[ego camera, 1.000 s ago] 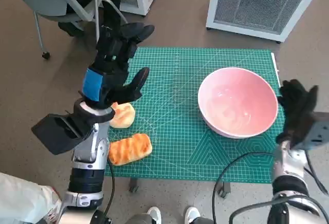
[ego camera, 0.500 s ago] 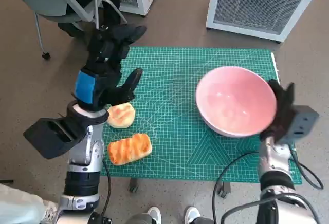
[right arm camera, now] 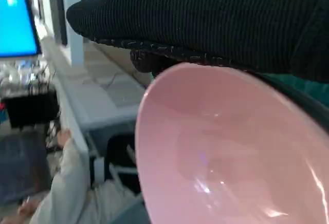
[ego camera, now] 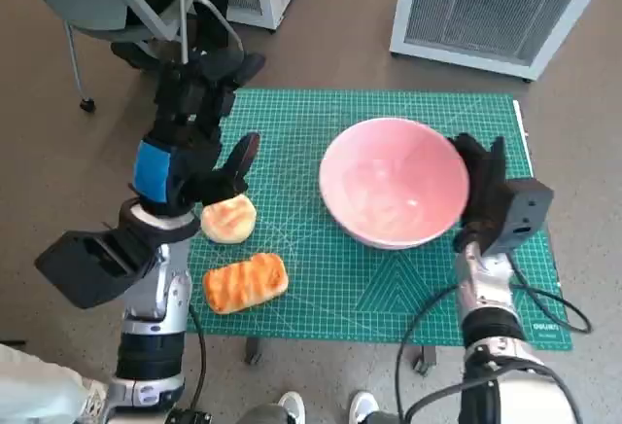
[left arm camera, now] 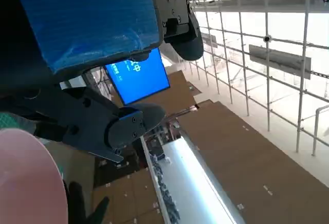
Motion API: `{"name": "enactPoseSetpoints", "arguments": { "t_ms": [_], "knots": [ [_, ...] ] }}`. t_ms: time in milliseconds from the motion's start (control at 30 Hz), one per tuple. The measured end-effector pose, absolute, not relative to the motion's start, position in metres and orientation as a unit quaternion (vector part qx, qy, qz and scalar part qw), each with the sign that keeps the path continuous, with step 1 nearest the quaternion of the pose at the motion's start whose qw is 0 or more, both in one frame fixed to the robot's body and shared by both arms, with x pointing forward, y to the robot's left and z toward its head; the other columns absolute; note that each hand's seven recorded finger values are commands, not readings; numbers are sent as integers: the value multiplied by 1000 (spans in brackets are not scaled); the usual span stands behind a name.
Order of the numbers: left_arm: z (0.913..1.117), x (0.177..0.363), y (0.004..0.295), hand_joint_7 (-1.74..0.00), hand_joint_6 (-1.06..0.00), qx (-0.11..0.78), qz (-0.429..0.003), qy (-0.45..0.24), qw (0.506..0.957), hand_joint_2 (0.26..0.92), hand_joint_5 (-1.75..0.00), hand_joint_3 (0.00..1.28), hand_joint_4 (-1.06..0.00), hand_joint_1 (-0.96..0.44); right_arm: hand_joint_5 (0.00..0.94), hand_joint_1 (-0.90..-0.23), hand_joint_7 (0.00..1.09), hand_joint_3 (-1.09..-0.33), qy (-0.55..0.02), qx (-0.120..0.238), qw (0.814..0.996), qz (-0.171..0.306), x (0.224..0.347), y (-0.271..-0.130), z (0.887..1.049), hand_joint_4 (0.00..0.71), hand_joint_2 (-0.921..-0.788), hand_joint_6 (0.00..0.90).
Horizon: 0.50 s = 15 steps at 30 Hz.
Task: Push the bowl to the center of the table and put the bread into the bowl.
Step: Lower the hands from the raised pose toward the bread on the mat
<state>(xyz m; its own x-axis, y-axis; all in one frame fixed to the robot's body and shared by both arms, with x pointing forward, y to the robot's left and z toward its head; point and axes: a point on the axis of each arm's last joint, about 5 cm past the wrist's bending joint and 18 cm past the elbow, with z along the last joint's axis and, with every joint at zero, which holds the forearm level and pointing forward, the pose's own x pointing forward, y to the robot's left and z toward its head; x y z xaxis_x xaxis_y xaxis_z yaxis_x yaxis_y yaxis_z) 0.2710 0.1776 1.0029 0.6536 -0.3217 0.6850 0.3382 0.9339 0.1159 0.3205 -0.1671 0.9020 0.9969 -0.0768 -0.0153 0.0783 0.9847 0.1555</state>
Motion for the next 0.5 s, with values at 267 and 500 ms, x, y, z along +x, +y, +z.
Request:
{"name": "enactPoseSetpoints", "arguments": {
  "t_ms": [267, 500],
  "knots": [
    [1002, 268, 181, -944, 1, -10, -172, -371, 912, 775, -677, 687, 1, -253, 5, -502, 506, -811, 5, 81, 997, -18, 326, -153, 909, 289, -921, 63],
    [1001, 266, 183, -941, 1, -11, -169, -366, 915, 777, -679, 680, 1, -251, 3, -488, 507, -817, 2, 78, 997, -10, 331, -147, 917, 288, -921, 62]
  ]
}}
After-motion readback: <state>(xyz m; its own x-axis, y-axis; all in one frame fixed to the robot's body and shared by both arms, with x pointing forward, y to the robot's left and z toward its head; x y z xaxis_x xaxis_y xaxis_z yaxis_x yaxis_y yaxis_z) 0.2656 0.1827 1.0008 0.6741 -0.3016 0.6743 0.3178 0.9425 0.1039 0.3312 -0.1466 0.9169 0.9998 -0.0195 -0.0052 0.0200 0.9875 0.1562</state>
